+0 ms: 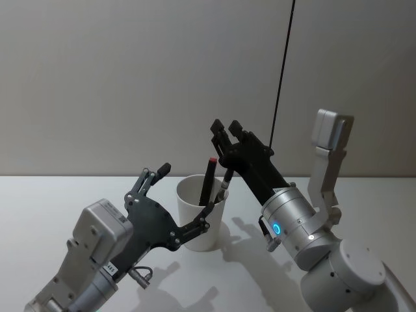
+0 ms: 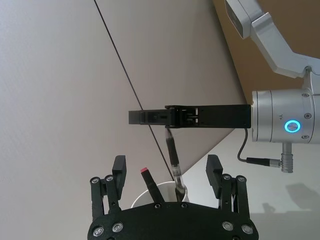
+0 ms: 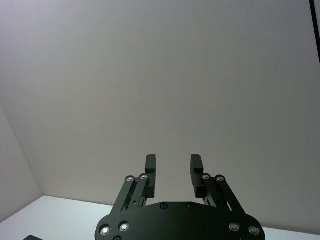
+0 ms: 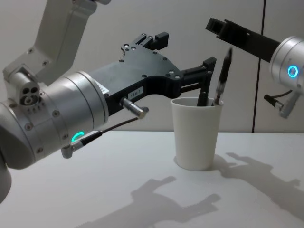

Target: Place the pen into the pen holder.

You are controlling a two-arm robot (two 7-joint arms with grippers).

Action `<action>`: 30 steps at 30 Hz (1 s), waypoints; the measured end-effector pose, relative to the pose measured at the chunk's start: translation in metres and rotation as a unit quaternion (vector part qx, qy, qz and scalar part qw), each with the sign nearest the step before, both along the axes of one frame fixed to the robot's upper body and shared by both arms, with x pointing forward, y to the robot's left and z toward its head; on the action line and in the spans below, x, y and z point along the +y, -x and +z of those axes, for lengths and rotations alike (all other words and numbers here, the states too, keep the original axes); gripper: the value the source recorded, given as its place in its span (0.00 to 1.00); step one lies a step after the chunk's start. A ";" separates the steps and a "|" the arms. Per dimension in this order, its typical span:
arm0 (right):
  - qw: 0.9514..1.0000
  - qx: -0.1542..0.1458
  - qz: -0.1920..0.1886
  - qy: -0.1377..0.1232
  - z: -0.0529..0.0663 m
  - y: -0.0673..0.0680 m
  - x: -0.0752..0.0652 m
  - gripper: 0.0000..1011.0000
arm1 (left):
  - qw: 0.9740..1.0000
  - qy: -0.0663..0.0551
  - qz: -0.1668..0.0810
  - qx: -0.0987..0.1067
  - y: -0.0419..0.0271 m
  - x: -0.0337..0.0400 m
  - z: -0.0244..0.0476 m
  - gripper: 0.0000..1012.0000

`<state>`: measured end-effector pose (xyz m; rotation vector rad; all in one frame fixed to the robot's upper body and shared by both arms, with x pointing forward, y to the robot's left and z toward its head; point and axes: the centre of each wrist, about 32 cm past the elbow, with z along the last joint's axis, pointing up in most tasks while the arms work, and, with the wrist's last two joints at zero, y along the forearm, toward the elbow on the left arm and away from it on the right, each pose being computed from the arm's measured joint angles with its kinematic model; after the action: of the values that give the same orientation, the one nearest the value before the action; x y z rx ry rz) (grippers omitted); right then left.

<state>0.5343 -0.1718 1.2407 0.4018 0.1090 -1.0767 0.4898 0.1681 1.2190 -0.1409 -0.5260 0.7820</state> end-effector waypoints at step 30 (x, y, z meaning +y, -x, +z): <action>0.999 0.002 -0.029 0.019 0.001 0.018 -0.005 0.99 | 1.000 0.000 0.000 0.000 0.0000 0.0000 0.0000 0.99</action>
<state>0.5160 -0.1764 1.2415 0.3708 0.0816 -1.1343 0.4898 0.1681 1.2190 -0.1408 -0.5260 0.7819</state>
